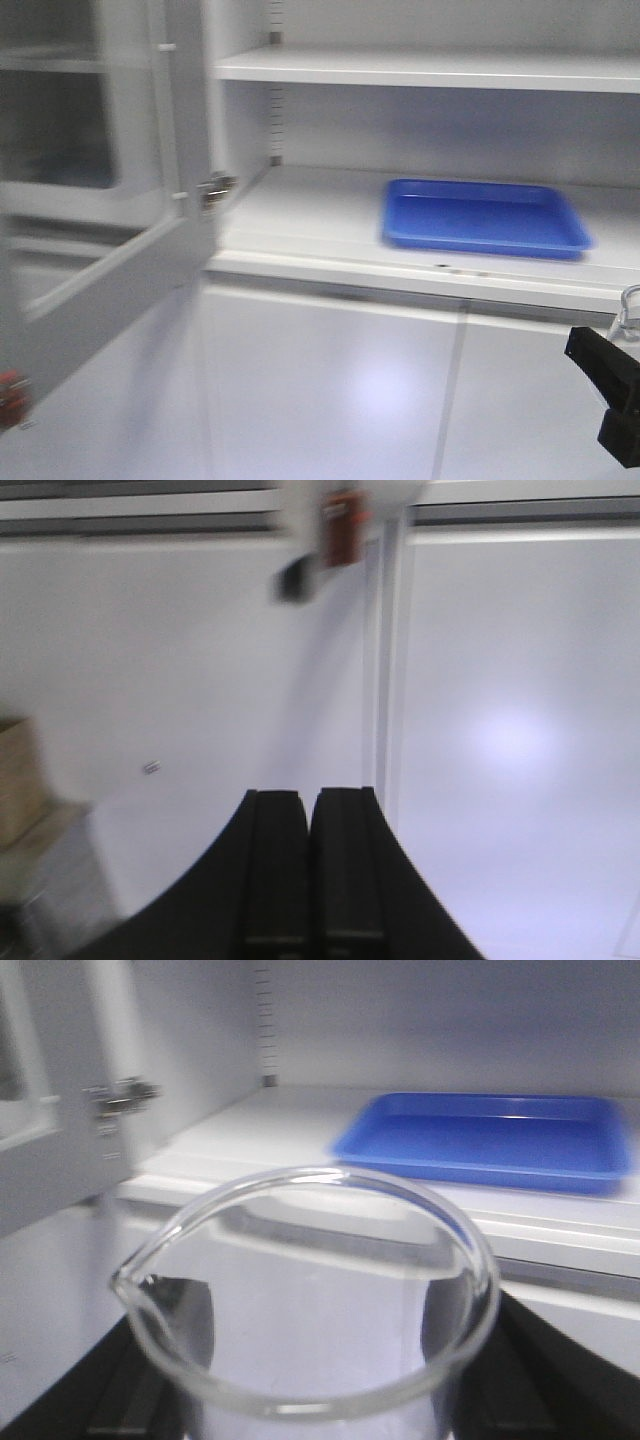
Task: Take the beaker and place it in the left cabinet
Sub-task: 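Drive the base to the open white cabinet with the blue tray, then approach the blue tray on the cabinet shelf with the held beaker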
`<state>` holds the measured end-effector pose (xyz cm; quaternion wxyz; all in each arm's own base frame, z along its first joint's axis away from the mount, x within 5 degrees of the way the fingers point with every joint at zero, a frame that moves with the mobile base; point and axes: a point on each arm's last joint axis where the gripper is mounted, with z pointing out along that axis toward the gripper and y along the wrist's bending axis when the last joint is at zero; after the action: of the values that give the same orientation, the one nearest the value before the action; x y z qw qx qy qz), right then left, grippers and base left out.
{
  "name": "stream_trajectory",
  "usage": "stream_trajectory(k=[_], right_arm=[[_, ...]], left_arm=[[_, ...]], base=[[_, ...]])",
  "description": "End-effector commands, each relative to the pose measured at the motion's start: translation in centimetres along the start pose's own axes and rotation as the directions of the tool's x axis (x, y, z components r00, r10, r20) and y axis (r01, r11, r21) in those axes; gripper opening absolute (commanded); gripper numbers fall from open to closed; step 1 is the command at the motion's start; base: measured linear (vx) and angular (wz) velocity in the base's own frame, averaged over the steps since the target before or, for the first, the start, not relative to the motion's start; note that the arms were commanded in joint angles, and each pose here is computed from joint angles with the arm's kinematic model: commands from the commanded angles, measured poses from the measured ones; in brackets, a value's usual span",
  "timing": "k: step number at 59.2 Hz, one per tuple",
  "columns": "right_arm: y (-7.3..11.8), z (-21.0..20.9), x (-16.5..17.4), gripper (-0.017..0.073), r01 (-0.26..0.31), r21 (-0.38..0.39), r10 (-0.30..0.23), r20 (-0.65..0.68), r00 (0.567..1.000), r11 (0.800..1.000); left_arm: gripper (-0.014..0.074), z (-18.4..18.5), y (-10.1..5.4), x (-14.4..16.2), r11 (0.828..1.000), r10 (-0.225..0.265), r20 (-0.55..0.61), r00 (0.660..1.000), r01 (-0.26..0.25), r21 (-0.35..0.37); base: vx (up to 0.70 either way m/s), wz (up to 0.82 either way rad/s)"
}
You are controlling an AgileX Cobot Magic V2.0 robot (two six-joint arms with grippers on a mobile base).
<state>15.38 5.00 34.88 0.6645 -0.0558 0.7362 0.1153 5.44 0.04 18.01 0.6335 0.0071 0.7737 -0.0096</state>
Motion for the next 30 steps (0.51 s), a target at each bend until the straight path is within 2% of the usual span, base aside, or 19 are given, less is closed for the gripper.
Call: stream_trajectory(k=[1,16,30], right_arm=[[0.20,-0.31,-1.31,-0.0003,0.014,-0.018,-0.013,0.048,0.999,1.000],[0.20,-0.31,-1.31,-0.0003,0.014,-0.018,-0.013,0.048,0.999,1.000],[0.21,-0.31,-1.31,-0.0003,0.014,-0.019,-0.013,0.048,0.999,1.000]], left_arm=[[0.0004,-0.21,-0.14,-1.15,1.000,-0.006,0.102,0.995,0.004,0.016],[0.0004,-0.21,-0.14,-1.15,1.000,-0.006,0.102,0.995,0.004,0.016],[0.0004,-0.21,-0.14,-1.15,1.000,-0.006,0.102,0.995,0.004,0.016]], base=[[0.30,-0.91],[0.28,-0.77],[0.28,-0.43]])
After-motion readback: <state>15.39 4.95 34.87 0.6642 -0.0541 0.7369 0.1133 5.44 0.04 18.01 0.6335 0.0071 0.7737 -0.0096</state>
